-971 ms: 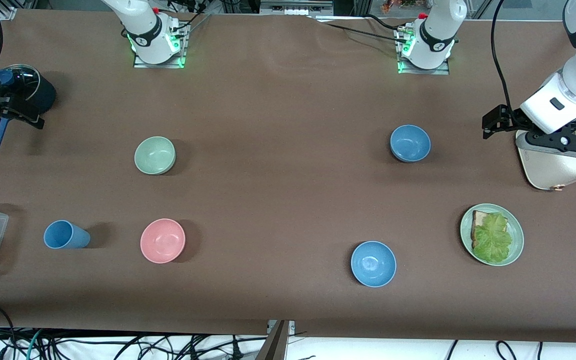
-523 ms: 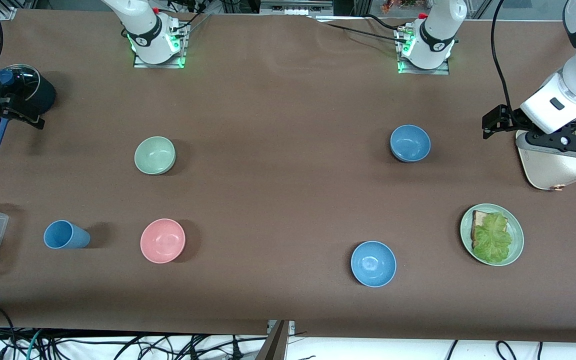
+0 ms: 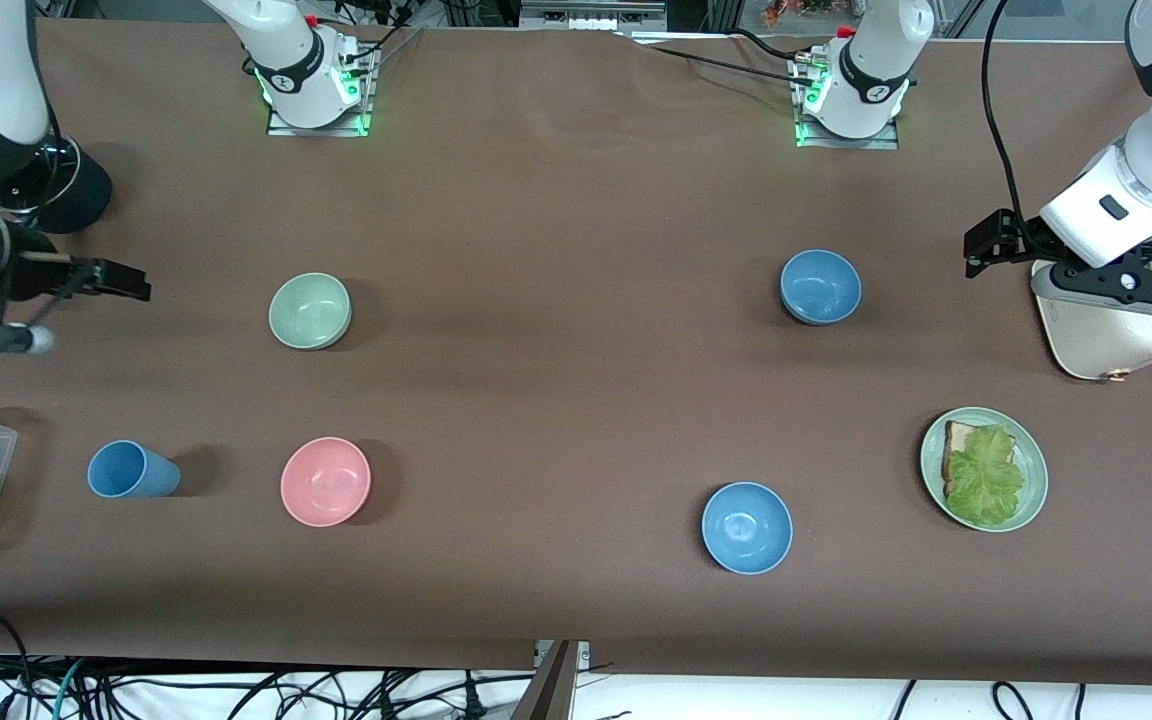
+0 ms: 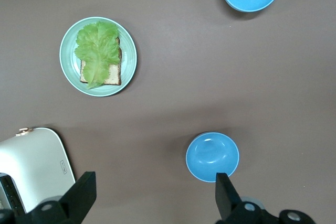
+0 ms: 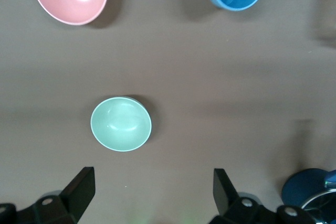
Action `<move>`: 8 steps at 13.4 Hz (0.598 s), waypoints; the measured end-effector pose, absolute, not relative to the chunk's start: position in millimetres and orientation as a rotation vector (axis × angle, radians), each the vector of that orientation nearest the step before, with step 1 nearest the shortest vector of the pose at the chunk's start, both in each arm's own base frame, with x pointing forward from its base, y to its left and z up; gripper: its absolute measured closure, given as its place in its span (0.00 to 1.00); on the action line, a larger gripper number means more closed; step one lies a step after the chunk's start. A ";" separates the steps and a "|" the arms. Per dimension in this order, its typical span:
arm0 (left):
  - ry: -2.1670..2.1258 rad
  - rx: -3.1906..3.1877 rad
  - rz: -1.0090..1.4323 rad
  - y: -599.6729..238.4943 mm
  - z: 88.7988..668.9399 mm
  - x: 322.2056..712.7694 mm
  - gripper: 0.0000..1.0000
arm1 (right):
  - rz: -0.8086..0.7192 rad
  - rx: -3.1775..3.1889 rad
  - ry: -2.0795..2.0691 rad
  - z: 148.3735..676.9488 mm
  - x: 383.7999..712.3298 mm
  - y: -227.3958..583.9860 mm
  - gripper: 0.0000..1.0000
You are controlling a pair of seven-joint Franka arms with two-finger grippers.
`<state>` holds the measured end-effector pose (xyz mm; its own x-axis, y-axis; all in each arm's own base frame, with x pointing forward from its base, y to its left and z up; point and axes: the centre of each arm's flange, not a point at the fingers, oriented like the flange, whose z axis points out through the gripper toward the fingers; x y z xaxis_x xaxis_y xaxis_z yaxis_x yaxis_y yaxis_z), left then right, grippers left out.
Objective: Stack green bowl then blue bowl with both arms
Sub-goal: 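Move the right gripper over to the light green bowl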
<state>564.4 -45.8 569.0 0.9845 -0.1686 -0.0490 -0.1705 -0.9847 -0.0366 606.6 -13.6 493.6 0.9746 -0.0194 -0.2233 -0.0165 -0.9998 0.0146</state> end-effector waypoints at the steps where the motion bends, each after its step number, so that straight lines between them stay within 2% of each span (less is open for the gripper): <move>1: 0.264 -3.089 0.071 -45.8 569.0 564.4 0.00 | -0.388 3.104 -0.026 479.4 610.1 -12.7 0.00; 5: 0.264 -3.089 0.071 -46.0 569.0 564.4 0.00 | -0.429 3.096 -0.013 425.7 618.7 -7.3 0.00; 8: 0.265 -3.089 0.071 -46.0 569.1 564.4 0.00 | -0.434 3.094 -0.010 380.6 609.0 -1.8 0.00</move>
